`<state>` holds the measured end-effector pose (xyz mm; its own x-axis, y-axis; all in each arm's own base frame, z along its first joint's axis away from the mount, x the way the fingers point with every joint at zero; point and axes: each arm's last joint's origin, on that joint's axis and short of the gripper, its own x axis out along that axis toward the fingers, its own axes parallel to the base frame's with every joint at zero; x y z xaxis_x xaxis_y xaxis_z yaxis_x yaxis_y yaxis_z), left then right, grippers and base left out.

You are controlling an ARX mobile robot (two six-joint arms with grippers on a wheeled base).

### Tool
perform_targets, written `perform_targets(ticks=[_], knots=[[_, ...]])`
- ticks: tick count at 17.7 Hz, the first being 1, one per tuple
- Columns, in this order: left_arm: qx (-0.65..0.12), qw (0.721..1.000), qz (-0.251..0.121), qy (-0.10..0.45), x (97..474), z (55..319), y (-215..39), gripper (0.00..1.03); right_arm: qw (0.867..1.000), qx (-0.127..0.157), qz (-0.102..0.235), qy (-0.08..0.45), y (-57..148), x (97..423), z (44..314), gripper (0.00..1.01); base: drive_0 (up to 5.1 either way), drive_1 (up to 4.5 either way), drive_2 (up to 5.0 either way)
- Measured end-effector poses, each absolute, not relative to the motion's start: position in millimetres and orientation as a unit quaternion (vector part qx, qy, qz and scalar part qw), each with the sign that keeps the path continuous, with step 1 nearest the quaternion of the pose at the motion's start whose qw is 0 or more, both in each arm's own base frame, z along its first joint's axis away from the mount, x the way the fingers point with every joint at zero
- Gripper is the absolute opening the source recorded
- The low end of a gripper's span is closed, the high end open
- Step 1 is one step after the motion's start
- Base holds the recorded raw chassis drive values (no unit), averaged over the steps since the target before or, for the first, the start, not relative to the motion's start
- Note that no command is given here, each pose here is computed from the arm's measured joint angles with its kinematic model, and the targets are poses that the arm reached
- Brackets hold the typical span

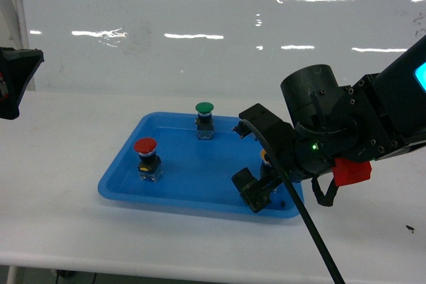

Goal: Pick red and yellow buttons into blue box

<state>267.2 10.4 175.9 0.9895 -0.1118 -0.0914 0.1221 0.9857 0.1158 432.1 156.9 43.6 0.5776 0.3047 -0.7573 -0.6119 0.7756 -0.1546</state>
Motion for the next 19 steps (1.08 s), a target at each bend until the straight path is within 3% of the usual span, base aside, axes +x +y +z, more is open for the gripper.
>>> perform_targets(ticks=[3, 5, 12, 19], knots=[[0.061, 0.996, -0.059, 0.042, 267.2, 176.0, 10.4, 0.98, 0.864, -0.207, 0.264, 0.375, 155.7, 432.4, 43.5, 0.96, 0.0, 0.00, 0.0], [0.061, 0.996, -0.059, 0.042, 267.2, 176.0, 10.4, 0.98, 0.864, -0.207, 0.265, 0.375, 155.8, 432.4, 43.4, 0.79, 0.0, 0.00, 0.0], [0.061, 0.996, -0.059, 0.042, 267.2, 176.0, 10.4, 0.98, 0.864, -0.209, 0.265, 0.375, 155.8, 432.4, 43.3, 0.42, 0.0, 0.00, 0.0], [0.061, 0.996, -0.059, 0.043, 267.2, 175.9, 10.4, 0.98, 0.864, -0.208, 0.266, 0.374, 155.9, 432.7, 43.6, 0.36, 0.0, 0.00, 0.0]])
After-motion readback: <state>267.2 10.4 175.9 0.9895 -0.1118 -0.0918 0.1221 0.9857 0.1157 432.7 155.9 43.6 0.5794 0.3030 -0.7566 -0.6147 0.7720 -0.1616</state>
